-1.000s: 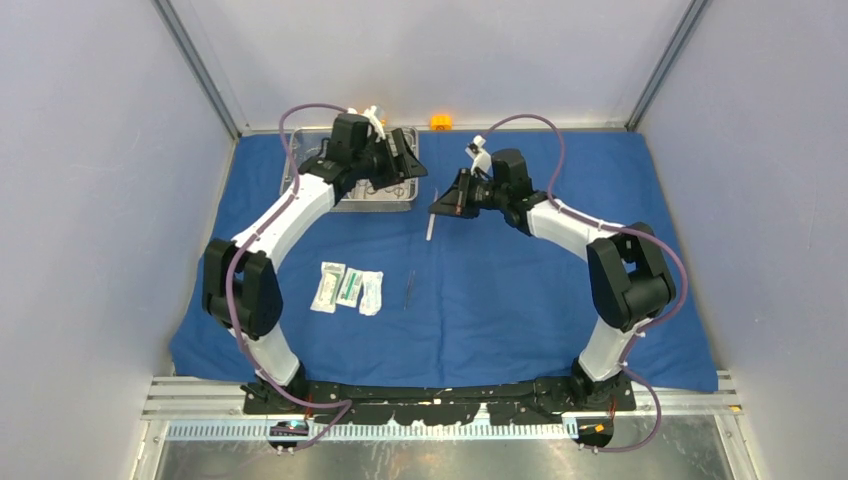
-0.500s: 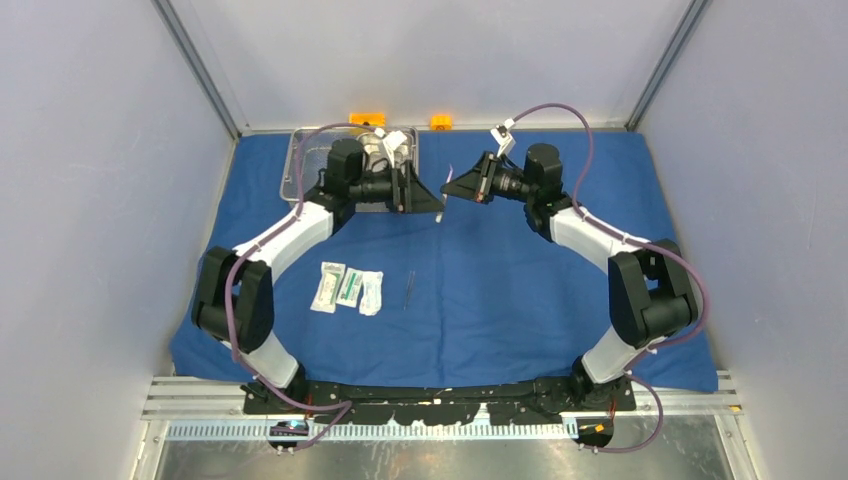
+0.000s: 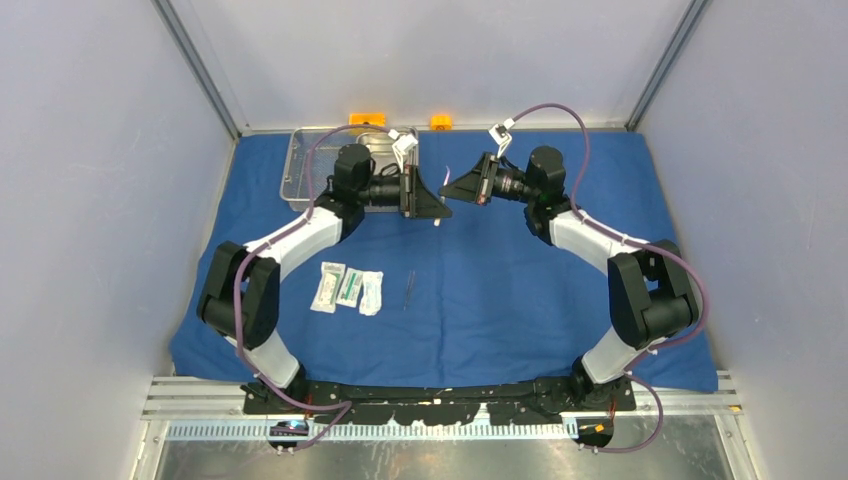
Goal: Open and lay out the surgical kit
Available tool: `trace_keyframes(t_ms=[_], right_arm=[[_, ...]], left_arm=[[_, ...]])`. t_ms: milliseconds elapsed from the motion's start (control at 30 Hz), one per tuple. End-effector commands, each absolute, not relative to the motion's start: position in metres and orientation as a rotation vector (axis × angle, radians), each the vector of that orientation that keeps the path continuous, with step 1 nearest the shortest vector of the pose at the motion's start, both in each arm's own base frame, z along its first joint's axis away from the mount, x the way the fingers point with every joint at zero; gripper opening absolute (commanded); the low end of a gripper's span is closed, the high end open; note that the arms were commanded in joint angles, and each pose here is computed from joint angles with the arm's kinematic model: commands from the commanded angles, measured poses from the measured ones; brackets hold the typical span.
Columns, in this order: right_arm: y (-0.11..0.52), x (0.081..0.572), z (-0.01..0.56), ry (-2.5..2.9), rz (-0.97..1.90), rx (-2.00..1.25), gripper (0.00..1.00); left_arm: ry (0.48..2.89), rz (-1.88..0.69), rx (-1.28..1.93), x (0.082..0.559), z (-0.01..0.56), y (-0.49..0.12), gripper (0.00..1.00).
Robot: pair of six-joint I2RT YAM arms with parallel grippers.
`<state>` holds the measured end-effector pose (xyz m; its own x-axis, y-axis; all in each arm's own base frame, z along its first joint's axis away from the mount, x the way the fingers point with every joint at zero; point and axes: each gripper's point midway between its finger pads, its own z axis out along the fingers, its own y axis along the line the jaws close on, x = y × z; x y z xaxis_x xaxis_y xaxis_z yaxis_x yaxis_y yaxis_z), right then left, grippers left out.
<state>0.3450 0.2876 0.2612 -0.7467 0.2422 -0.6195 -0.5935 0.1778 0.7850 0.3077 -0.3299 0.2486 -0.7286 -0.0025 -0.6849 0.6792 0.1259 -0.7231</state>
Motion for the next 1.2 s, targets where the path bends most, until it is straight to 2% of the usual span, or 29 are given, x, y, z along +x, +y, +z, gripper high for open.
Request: trace_keyframes(t_ms=[0,300,433,500,567,667,800,933,1067,1167], right_arm=[[0.288,0.335,0.285,1.713,1.645,-0.412,0.0],[0.289,0.334,0.281,1.725,1.667,-0.413,0.0],[0.29,0.336,0.278,1.733,1.668,-0.406,0.01],[0.29,0.337,0.276,1.736,1.67,-0.406,0.07],[0.289,0.339,0.277,1.733,1.663,-0.406,0.19],[0.278,0.349,0.272,1.768,1.584,-0.385,0.42],[0.243,0.367,0.254,1.828,1.413,-0.327,0.57],[0.194,0.378,0.243,1.865,1.207,-0.292,0.64],[0.16,0.371,0.234,1.899,1.018,-0.329,0.64],[0.145,0.359,0.227,1.923,0.909,-0.347,0.64]], left_arm=[[1.779,-1.649,0.712,0.31,0.267,-0.332,0.29],[1.786,-1.576,0.69,0.324,0.265,-0.329,0.29],[1.793,-1.568,0.689,0.326,0.261,-0.328,0.14],[1.806,-1.554,0.688,0.326,0.258,-0.327,0.05],[1.841,-1.509,0.666,0.329,0.252,-0.324,0.0],[1.945,-1.348,0.588,0.337,0.236,-0.313,0.0],[2.14,-1.035,0.4,0.347,0.2,-0.284,0.0],[2.345,-0.839,0.299,0.327,0.15,-0.27,0.0],[2.471,-0.63,0.363,0.297,0.115,-0.274,0.0],[2.549,-0.554,0.27,0.287,0.096,-0.27,0.0]])
